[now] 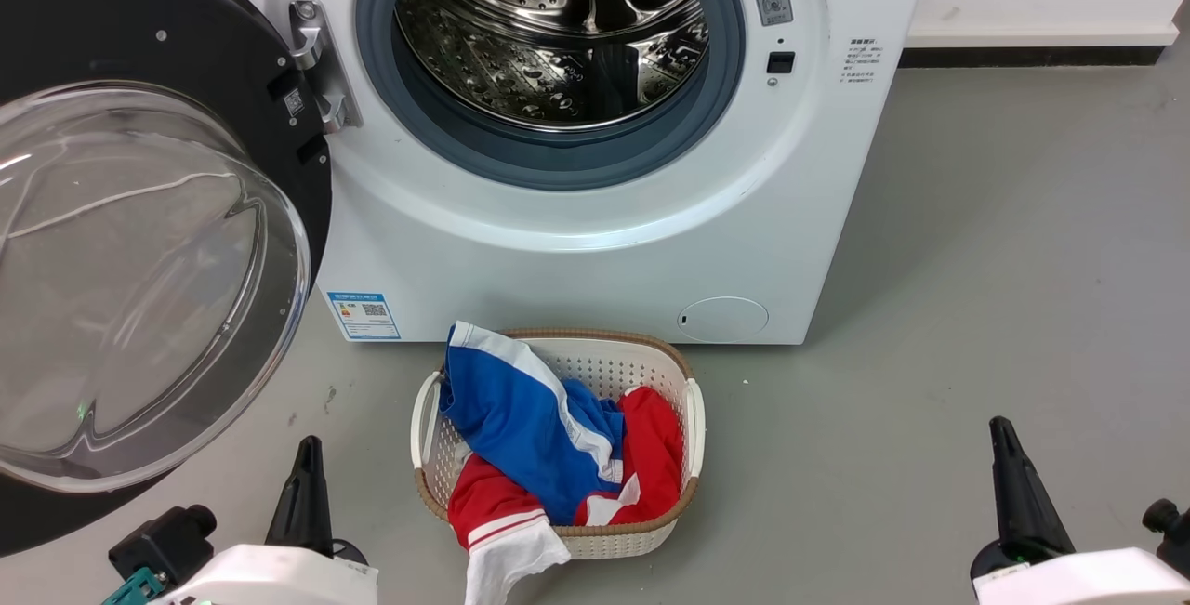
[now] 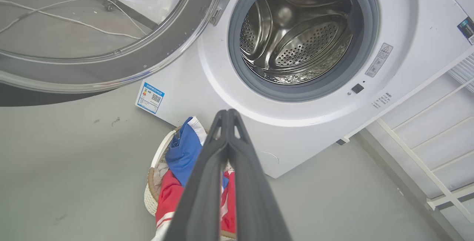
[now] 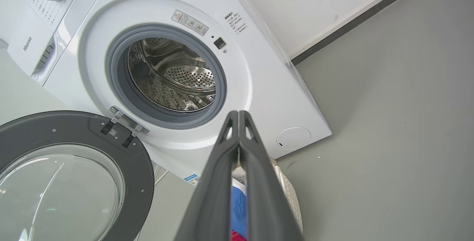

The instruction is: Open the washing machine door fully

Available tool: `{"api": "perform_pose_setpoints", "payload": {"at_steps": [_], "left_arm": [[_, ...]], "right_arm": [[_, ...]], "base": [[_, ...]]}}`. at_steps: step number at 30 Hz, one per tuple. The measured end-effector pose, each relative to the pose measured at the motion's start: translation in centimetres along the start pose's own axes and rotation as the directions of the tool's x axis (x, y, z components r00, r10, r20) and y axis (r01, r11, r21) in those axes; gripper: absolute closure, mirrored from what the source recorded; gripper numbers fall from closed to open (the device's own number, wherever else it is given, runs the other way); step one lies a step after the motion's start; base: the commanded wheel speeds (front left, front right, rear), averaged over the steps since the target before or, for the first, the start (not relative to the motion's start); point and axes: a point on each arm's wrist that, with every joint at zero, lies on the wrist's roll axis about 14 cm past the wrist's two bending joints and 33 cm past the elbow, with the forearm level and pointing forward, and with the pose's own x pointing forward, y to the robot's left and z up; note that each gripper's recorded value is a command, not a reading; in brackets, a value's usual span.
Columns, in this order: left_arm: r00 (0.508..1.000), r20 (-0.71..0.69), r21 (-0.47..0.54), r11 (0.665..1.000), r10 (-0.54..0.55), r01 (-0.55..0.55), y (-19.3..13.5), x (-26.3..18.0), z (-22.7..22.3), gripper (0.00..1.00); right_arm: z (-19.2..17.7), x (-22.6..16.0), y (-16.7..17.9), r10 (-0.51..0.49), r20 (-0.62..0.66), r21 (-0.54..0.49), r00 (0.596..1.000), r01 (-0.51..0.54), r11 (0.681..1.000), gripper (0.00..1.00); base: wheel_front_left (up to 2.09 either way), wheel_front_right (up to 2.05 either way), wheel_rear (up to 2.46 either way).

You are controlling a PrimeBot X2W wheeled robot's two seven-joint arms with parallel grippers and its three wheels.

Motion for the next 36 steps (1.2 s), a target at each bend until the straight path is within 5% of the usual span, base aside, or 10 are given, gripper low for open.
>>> {"api": "perform_pose_setpoints", "payload": {"at_steps": [17, 36], "left_arm": [[1.0, -0.026, -0.247, 0.969, -0.001, -0.005, -0.1, 0.7, -0.1, 1.0], [0.999, -0.044, -0.466, 0.885, -0.022, -0.001, -0.5, 1.3, 0.0, 1.0]], "right_arm": [[0.2, 1.0, -0.2, -0.019, -0.011, 0.225, 1.0, 0.021, 0.974, 1.0], [0.4, 1.8, -0.3, -0.027, -0.024, 0.424, 0.999, 0.034, 0.905, 1.0]], "base": [[0.0, 0.0, 0.0], [0.0, 0.0, 0.0]]}}
